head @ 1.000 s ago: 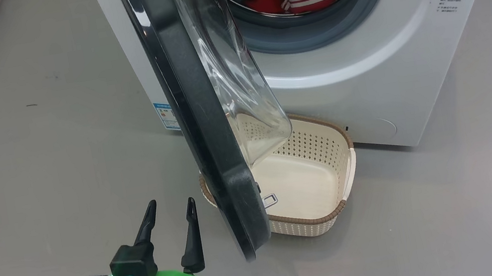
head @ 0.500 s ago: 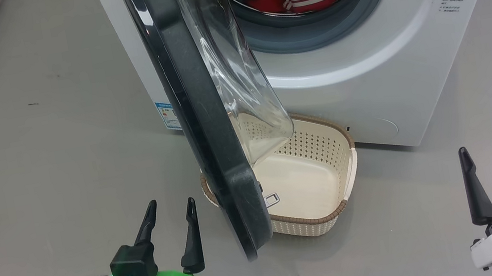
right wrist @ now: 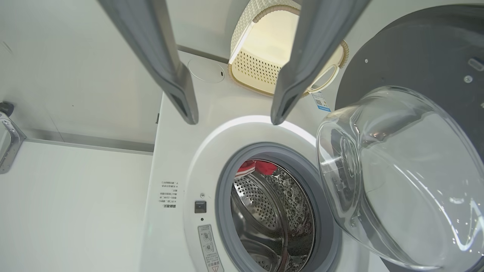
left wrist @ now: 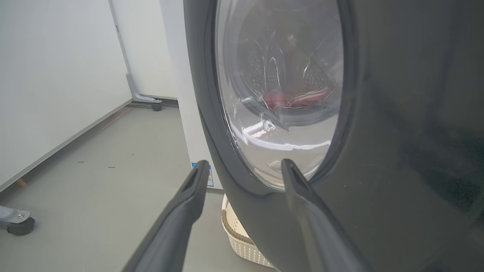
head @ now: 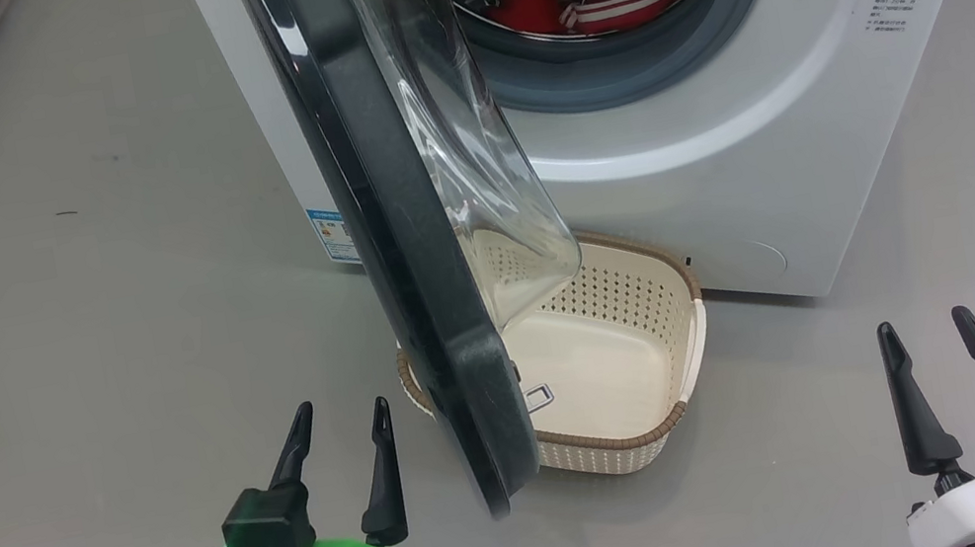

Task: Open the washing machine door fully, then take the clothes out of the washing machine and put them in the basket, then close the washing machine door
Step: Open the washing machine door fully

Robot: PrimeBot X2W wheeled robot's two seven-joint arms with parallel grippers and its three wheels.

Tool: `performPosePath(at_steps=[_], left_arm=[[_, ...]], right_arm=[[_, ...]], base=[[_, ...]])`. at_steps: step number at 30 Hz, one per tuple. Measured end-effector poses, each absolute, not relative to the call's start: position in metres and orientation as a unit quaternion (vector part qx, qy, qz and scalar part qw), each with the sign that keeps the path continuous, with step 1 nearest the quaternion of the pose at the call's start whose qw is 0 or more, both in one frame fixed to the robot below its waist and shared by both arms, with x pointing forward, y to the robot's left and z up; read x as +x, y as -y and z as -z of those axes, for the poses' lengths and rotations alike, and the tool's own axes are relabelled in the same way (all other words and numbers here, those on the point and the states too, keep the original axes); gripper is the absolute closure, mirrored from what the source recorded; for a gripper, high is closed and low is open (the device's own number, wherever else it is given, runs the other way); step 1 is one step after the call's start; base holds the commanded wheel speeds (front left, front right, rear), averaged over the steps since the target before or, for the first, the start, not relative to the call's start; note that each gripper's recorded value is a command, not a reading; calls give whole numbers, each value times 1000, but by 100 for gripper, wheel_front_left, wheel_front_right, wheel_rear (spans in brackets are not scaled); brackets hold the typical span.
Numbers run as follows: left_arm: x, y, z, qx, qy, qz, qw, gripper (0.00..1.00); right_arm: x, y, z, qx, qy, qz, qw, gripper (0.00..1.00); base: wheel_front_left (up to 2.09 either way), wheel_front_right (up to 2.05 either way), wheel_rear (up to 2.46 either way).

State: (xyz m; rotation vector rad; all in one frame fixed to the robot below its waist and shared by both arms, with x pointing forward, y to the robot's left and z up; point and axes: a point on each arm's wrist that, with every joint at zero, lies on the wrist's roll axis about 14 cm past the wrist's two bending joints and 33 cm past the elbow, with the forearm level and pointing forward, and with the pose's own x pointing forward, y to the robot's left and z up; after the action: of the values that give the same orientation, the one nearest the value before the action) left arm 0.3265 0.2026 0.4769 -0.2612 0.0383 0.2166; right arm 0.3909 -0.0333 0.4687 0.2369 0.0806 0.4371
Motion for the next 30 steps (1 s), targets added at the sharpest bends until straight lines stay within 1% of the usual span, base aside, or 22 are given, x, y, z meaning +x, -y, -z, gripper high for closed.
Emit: performPosePath(at_steps=[14,15,16,17,18,19,20,26,30], left_arm=[[324,-202,-478,-131,-17,-107,985,0],[324,-202,-478,-131,-17,-107,985,18],[324,-202,-478,-131,-17,-107,985,26],[324,-202,-478,-131,-17,-107,985,44],[324,-201,-478,-131,-17,-106,986,59],[323,-201,-478,-131,-17,-106,986,85],[323,-201,-478,-131,-17,-106,986,100],[324,-202,-480,-131,-13,-106,986,100],[327,-208,-497,-134,14,-111,985,100]], right_arm=[[389,34,-470,116,-37,-216,969,0],[389,34,-470,116,-37,-216,969,0],[389,34,-470,116,-36,-215,969,0],[389,34,-470,115,-36,-215,969,0],[389,34,-470,114,-35,-216,969,0],[389,33,-471,115,-35,-217,969,0],[389,33,-471,115,-35,-217,969,0],[388,33,-470,114,-34,-217,969,0],[388,33,-471,109,-33,-220,969,0]], base=[[0,0,0],[0,0,0],[0,0,0],[0,0,0],[0,0,0],[0,0,0],[0,0,0],[0,0,0],[0,0,0]])
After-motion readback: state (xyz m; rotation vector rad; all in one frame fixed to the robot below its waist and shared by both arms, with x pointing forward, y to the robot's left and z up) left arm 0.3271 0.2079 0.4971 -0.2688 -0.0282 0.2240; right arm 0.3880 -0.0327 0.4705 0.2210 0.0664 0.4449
